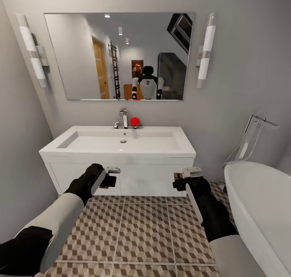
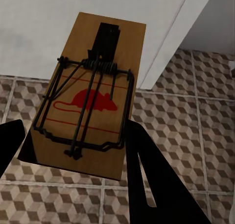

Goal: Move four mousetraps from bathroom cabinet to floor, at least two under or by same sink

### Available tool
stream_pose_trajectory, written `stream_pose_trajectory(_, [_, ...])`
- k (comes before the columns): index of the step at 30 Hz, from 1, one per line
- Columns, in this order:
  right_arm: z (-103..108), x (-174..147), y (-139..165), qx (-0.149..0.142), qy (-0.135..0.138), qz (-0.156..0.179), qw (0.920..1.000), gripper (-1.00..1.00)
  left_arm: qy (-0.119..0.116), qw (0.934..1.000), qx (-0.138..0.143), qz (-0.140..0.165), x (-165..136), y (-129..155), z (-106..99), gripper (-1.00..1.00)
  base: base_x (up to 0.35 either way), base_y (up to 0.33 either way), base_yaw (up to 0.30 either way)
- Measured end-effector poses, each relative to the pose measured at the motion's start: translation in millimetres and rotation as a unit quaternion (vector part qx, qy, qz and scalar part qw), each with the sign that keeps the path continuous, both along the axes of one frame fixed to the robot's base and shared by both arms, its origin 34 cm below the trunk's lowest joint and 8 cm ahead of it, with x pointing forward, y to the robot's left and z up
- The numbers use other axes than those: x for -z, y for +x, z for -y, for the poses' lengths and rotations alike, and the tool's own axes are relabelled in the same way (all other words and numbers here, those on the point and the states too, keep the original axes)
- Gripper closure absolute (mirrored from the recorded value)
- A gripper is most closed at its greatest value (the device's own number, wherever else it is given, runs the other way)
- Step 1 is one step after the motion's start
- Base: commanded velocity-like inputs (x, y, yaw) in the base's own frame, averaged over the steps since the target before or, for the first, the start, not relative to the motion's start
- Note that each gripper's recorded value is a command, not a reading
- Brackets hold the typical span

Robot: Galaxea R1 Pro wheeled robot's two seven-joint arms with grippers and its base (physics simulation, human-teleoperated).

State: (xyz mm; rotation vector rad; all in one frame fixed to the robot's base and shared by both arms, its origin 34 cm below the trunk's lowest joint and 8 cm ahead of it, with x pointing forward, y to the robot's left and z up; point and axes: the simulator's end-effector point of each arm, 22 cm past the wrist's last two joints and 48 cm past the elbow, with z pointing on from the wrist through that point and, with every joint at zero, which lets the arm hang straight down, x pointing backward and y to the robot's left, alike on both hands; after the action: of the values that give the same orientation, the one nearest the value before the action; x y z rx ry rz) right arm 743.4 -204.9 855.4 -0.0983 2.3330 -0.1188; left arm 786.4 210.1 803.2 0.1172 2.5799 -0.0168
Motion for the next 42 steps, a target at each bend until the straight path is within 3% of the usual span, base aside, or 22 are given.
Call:
stream_pose_trajectory(10, [0.1, 0.6, -0.1, 0.000, 0.000, -0.001, 1.0000, 1.00, -0.001, 1.0000, 0.001, -0.002, 2.8, -1.9, 0.6, 1.00, -0.011, 0.000, 0.000])
stream_pose_trajectory(24, [0.1, 1.0, 0.1, 0.000, 0.000, -0.001, 1.0000, 1.00, -0.001, 1.0000, 0.000, -0.004, 4.8, -2.8, 0.0, 1.00, -0.271, 0.000, 0.000])
stream_pose_trajectory(42, [-0.1, 4.0, -0.3, 0.000, 0.000, -0.001, 1.0000, 1.00, 0.001, 0.9998, -0.001, -0.018, 18.9, -9.9, -1.8, 1.00, -0.015, 0.000, 0.000])
